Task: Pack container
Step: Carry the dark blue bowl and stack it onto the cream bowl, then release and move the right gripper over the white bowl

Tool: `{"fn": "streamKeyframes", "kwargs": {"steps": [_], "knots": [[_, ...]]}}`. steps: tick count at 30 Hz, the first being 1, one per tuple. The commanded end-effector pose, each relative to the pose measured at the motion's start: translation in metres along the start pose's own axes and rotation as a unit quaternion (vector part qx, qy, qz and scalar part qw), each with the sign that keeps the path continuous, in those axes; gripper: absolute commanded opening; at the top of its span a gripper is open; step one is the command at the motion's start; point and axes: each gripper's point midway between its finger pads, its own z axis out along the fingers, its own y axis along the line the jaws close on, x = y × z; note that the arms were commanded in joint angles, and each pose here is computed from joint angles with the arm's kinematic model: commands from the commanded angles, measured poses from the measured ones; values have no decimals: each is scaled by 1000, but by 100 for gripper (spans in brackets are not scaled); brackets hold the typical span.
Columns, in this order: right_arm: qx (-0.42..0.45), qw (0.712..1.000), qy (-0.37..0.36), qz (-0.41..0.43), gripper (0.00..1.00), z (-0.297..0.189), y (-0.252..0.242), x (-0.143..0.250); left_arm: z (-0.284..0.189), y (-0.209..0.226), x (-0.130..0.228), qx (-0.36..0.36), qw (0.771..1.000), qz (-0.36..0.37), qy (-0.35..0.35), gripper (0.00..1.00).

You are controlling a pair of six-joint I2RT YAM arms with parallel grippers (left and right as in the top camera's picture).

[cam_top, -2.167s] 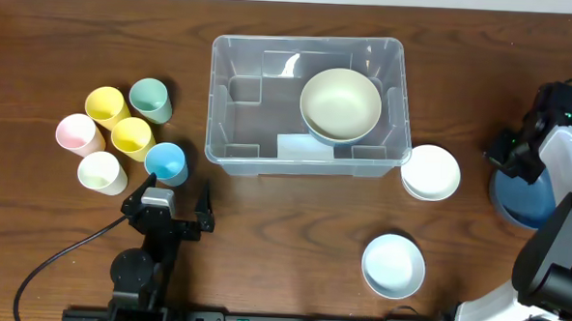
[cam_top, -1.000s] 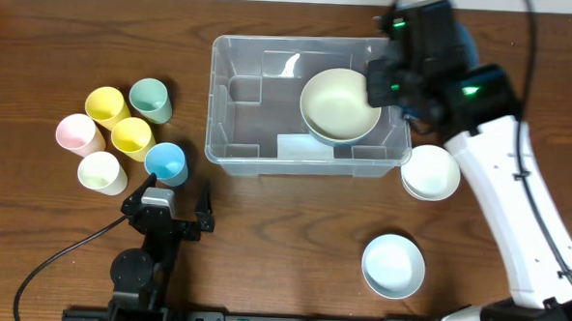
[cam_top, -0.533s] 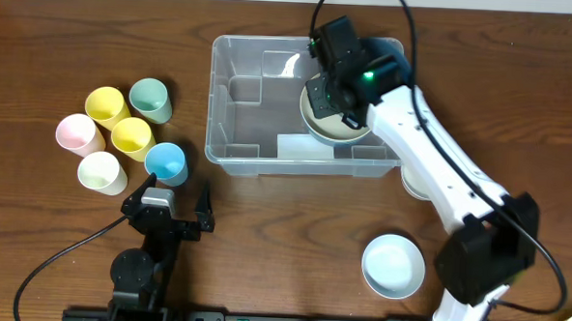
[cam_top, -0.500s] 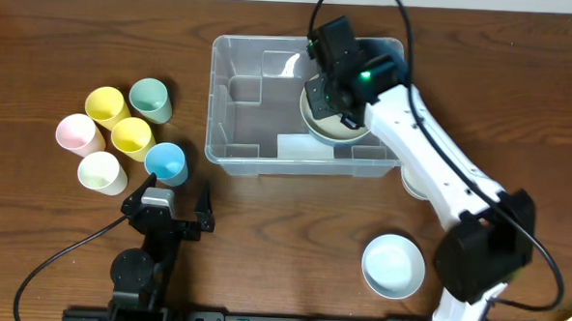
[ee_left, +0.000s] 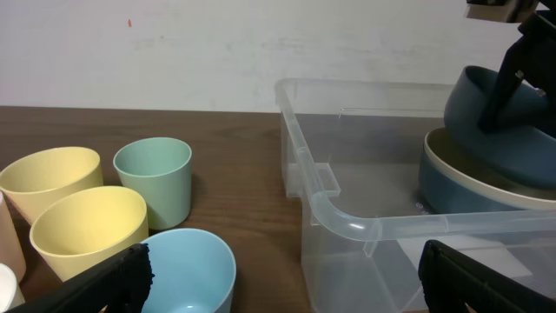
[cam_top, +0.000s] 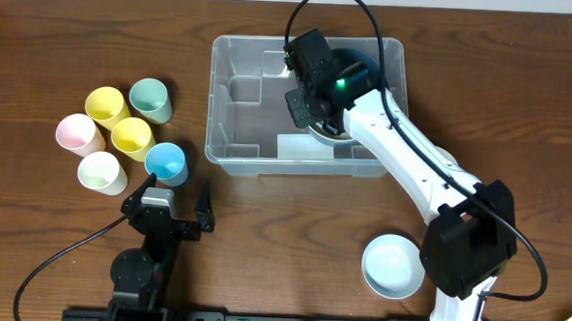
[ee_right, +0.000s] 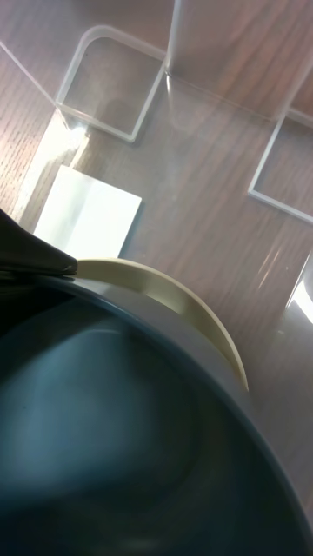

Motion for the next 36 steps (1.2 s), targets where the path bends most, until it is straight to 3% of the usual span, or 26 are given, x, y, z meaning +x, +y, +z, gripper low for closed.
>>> {"fn": "streamKeyframes", "kwargs": {"steps": [1,3,5,7,18,25,31,36], "knots": [[3,1000,-6,-11,1,-3,3,-3,1,0,15,2,1000,-4,22,98],[3,1000,-5,-11,8,-2,3,-3,1,0,15,3,1000,-4,22,98],[3,1000,-6,-14,27,-3,3,-3,1,0,15,2,1000,-4,22,98],[2,1000,-6,-17,34,-3,3,-3,1,0,15,3,1000,-4,22,98],[-17,1000,-8,-14,38,-10,7,-4,1,0,15,3,1000,-4,22,98],[-23,999,-37,6,40,-58,-5,-11,1,0,15,2,1000,-4,22,98],[-2,995,-63,76,46,-109,-59,-11,1,0,15,2,1000,-4,22,98],[11,986,-57,158,49,-123,-116,-1,1,0,15,3,1000,-4,22,98]]}}
